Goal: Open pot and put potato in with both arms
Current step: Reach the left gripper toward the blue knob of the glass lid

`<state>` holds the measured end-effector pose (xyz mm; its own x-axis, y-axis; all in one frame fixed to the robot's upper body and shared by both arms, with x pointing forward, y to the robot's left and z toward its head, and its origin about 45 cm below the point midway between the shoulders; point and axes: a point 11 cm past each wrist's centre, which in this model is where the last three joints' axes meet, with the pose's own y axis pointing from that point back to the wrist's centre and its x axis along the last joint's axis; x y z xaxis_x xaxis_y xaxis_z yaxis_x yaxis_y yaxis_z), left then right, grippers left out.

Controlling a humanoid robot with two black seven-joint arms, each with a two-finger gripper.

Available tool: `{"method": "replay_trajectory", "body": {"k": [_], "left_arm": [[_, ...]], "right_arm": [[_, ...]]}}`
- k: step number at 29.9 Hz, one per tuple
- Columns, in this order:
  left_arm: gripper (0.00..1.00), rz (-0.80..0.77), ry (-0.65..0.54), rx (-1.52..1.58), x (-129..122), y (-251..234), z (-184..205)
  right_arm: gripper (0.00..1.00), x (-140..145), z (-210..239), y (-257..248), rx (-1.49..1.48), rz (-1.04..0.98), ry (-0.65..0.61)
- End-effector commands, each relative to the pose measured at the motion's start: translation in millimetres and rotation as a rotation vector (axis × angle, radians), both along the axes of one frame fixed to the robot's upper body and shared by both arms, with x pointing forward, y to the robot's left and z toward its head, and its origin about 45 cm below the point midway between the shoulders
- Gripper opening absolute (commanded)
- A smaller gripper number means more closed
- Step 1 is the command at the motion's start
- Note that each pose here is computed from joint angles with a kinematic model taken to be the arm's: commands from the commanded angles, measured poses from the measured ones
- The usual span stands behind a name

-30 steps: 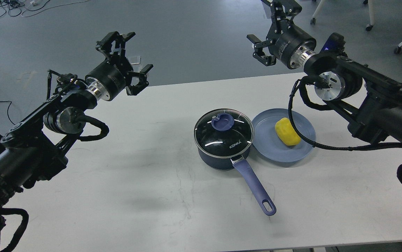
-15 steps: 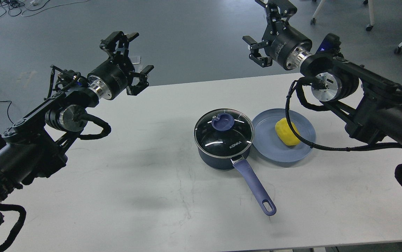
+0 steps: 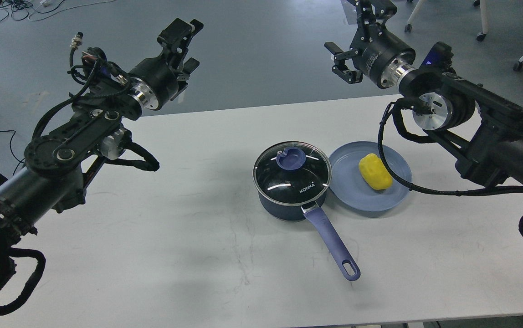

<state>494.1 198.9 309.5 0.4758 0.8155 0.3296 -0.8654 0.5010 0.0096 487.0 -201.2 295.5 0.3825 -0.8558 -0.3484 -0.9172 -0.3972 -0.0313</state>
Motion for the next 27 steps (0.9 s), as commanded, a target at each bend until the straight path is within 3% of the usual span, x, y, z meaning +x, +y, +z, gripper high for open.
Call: {"method": "replay_trajectory", "body": {"k": [1,6,14,16,20,27], "left_arm": [[0.99,-0.044,-0.085,0.081,0.5,-18.3,16.4],[0.99,-0.185,-0.366,0.535,-8.8,-53.8,15.7],[0.99,-0.277,-0.437,0.580,-19.3,-87.4,11.6],[0.99,-0.340,-0.517,0.603,-29.7,-103.4,5.0],[0.99,-0.556,-0.807,0.914,-61.5,-123.2,-40.4],[0.99,-0.647,-0.854,1.032,-74.0,-122.7,-69.0]], "right_arm": [[1.00,0.2,-1.9,-15.4,0.026,-0.040,0.005],[1.00,-2.4,-6.4,-53.7,0.054,-0.121,0.014],[1.00,-10.8,-15.6,-96.1,0.008,-0.181,0.034],[1.00,-11.9,-19.1,-95.6,-0.002,-0.178,0.044],[1.00,-9.2,-16.1,-90.4,-0.040,-0.153,0.052],[1.00,-12.3,-27.2,-93.9,-0.157,-0.117,0.110]]}}
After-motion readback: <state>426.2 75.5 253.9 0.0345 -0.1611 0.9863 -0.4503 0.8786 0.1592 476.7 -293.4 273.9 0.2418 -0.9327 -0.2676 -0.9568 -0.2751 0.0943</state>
